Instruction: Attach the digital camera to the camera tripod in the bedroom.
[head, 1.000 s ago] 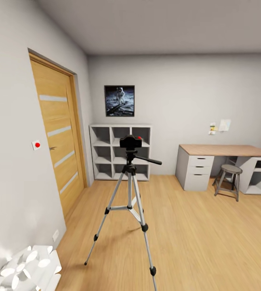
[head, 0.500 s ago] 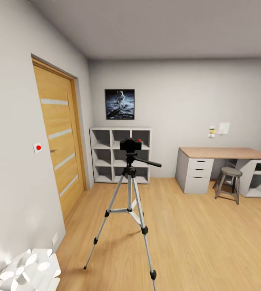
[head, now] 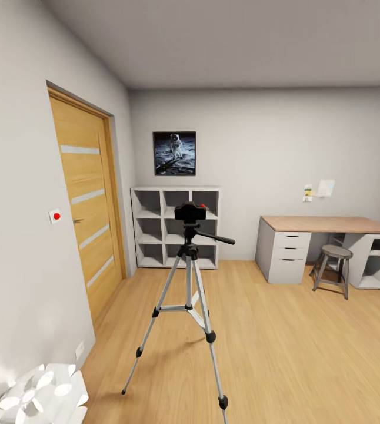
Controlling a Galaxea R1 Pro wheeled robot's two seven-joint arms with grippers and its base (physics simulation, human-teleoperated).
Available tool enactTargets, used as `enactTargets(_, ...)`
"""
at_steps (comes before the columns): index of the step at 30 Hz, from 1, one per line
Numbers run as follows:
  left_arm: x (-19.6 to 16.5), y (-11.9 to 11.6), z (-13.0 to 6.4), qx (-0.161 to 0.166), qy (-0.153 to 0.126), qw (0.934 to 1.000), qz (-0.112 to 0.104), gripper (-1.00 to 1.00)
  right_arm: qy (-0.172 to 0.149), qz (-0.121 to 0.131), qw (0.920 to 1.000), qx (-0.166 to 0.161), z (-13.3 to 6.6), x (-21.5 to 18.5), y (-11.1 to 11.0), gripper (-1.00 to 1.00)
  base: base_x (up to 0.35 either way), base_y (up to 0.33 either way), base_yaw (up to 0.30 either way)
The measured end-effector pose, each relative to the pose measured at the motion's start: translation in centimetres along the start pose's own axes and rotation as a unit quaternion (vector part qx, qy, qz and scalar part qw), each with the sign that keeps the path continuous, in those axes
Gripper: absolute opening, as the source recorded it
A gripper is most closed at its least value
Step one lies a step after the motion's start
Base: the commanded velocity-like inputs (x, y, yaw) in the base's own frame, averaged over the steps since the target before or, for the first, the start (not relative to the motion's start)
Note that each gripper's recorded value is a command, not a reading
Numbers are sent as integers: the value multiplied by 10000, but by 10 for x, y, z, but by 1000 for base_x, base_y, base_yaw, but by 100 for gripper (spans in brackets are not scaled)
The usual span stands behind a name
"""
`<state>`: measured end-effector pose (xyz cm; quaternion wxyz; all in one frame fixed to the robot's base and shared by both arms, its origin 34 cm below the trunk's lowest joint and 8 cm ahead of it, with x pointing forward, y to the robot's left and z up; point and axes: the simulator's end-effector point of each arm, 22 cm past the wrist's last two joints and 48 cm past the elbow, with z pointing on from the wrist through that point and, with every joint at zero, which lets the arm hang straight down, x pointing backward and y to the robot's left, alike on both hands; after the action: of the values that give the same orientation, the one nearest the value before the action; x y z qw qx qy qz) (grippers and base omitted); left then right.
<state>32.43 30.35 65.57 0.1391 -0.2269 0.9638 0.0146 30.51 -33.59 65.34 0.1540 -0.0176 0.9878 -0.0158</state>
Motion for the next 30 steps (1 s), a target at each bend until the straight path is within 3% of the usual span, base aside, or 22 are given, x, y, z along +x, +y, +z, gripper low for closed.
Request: enactTargets(30,0,0,0,0,-1,10000,0,100,-12,-26,9999,103,0,0,-6,100,0,0,0)
